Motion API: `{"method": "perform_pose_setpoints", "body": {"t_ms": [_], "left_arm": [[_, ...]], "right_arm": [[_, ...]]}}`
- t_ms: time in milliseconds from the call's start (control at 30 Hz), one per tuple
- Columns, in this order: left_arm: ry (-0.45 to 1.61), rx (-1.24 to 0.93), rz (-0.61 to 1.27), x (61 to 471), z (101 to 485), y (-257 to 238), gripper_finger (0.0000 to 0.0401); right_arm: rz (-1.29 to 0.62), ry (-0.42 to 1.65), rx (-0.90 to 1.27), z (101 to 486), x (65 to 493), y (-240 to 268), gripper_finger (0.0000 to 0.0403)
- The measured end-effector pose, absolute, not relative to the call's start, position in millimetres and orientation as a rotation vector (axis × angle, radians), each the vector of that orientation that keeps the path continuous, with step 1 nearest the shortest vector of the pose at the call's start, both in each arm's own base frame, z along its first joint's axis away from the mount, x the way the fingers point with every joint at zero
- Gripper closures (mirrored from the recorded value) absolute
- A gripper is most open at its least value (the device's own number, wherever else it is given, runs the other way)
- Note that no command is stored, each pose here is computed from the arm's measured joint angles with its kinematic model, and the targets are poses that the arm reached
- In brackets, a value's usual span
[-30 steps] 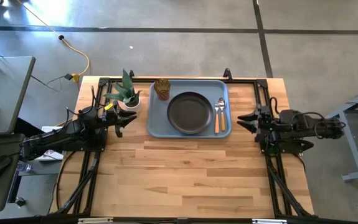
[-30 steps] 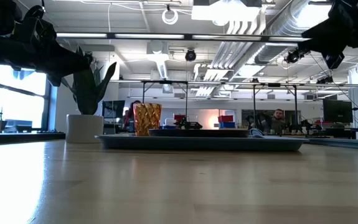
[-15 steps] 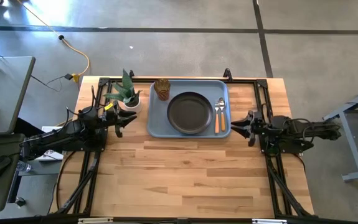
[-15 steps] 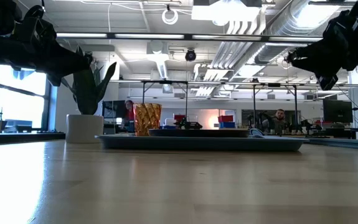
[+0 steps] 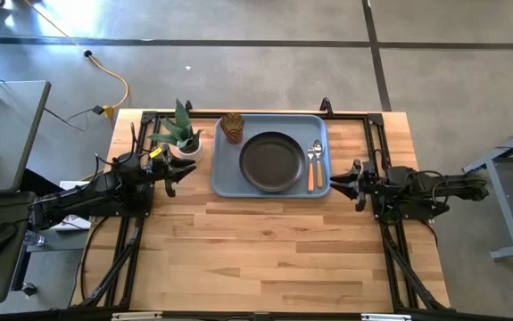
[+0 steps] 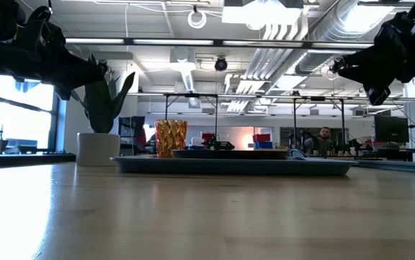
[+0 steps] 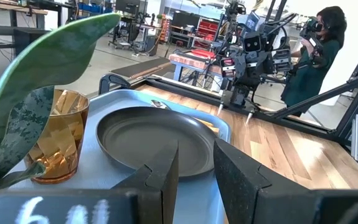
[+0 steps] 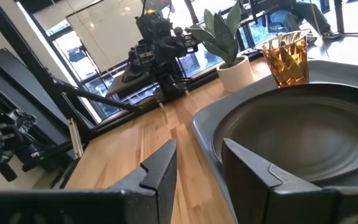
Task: Pick and place plate/cup/fork/spoon on tray
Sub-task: Return to Home Position
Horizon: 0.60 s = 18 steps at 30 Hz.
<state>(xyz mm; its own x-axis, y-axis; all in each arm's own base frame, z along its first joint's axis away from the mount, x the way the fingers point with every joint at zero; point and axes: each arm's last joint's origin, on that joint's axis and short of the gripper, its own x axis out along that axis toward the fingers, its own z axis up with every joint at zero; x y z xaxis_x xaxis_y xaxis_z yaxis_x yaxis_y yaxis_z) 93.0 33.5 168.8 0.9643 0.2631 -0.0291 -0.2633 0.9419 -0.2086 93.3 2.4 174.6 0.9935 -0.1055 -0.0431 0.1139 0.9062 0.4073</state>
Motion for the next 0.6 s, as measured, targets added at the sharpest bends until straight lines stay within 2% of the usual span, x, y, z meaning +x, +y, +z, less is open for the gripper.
{"method": "perform_pose_setpoints", "body": {"t_ms": [600], "left_arm": [[0.001, -0.213, 0.269, 92.9, 168.8, 33.5, 0.0311]], "right_arm": [[-0.114, 0.04, 0.401, 173.0, 93.2, 2.5, 0.0286]]}}
